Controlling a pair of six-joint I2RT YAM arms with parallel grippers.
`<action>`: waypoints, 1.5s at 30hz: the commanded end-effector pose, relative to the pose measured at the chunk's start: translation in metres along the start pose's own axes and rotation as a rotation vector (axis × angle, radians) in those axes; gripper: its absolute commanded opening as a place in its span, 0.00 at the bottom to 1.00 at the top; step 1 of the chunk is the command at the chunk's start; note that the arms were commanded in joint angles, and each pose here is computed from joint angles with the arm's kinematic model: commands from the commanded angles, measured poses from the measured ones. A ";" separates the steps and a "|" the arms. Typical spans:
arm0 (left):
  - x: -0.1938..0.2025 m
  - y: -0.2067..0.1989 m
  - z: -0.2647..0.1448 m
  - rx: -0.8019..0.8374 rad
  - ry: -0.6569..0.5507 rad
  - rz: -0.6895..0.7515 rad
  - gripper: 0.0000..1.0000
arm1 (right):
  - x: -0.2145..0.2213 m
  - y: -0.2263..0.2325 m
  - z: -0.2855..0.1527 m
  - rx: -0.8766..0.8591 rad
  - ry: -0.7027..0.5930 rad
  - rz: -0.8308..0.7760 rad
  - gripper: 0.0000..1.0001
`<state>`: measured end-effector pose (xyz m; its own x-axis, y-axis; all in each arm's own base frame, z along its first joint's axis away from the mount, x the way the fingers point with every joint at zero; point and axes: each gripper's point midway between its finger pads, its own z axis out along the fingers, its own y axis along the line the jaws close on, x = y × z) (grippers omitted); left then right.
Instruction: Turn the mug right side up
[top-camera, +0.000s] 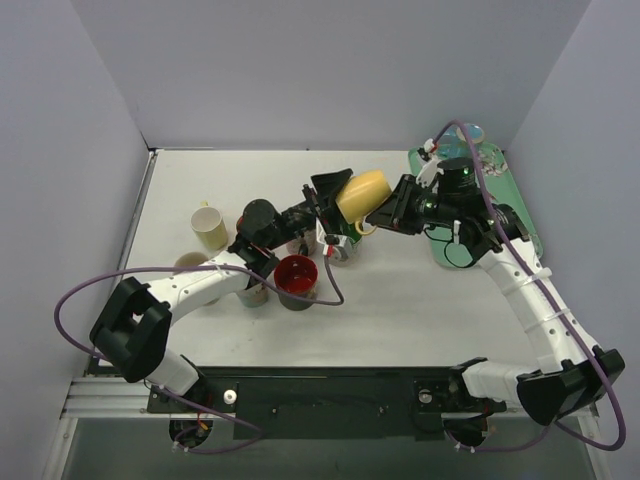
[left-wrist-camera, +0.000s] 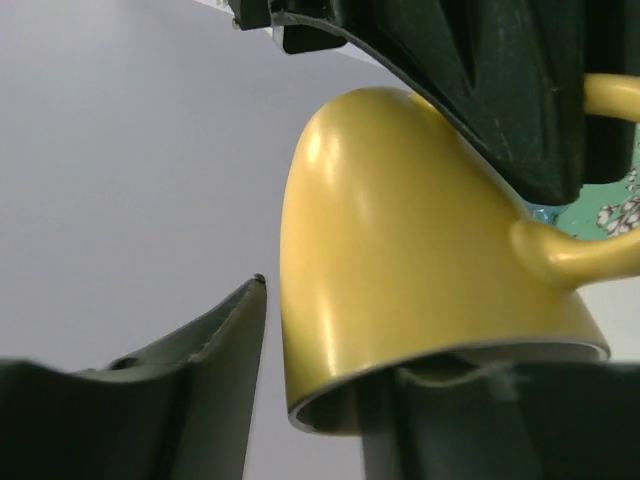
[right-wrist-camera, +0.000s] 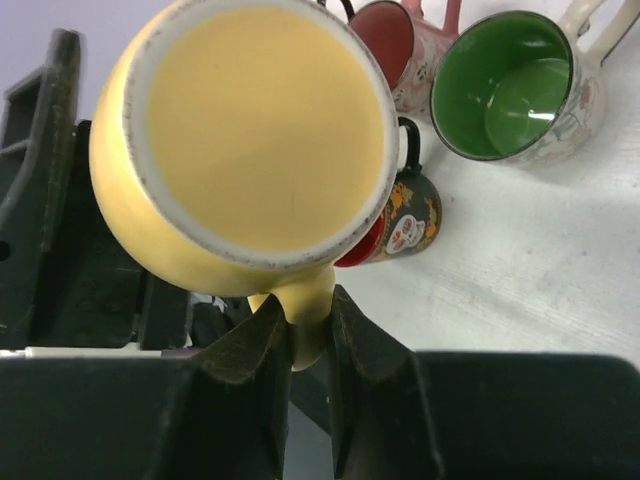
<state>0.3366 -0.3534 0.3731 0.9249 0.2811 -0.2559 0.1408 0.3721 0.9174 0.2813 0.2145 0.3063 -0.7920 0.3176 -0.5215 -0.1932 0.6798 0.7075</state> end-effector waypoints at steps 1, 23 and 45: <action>-0.013 0.007 -0.006 0.002 -0.054 0.115 0.37 | -0.011 0.025 -0.011 -0.090 -0.021 -0.088 0.00; -0.062 -0.092 -0.063 0.754 0.484 -1.120 0.00 | -0.067 -0.124 -0.114 0.557 -0.449 0.012 0.91; 0.010 -0.220 -0.089 0.662 1.308 -1.075 0.00 | -0.037 -0.168 -0.123 0.713 -0.431 -0.023 0.92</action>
<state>0.2668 -0.3480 0.1426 -0.4557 0.7725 -0.4422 0.8520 0.5224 0.0344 0.2755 0.0196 0.2747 -0.4775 0.4424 -0.7592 0.2767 0.8957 0.3480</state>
